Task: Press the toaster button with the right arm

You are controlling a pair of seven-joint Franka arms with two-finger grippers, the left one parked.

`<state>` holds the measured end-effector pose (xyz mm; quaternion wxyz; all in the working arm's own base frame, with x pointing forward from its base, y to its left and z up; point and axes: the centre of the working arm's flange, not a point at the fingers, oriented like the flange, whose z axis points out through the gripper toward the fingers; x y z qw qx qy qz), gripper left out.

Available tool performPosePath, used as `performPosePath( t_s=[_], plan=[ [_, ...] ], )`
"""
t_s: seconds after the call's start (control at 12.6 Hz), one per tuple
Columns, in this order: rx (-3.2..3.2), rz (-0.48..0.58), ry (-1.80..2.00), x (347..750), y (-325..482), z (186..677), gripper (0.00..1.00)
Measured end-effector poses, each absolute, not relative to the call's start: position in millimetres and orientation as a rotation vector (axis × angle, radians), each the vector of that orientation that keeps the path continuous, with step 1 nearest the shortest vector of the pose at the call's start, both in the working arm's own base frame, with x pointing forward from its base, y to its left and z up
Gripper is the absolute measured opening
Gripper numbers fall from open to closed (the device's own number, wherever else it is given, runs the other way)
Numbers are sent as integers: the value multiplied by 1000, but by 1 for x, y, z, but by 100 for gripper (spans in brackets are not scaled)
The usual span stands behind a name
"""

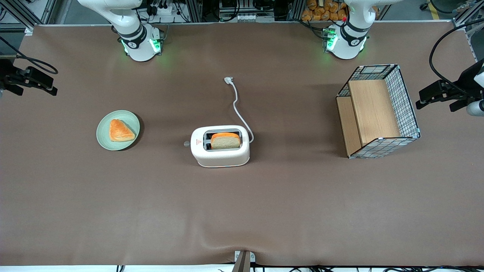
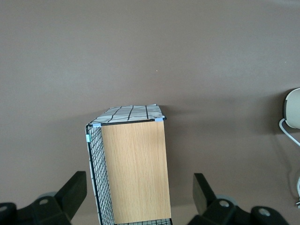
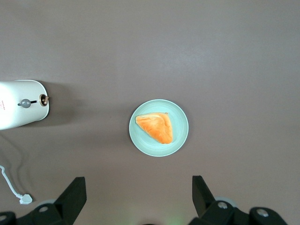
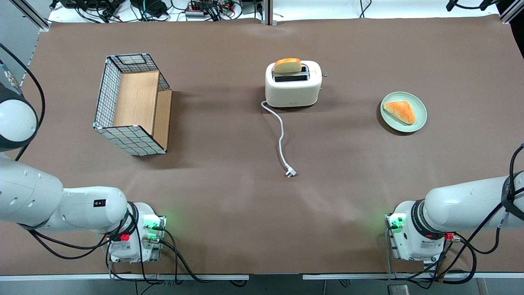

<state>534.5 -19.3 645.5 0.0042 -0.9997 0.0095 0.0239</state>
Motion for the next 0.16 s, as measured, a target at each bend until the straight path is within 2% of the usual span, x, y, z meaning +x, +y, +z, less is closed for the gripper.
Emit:
performPosePath(
  t_s=[0.16],
  plan=[
    [-3132,74,30,535,-19,646,100]
  ],
)
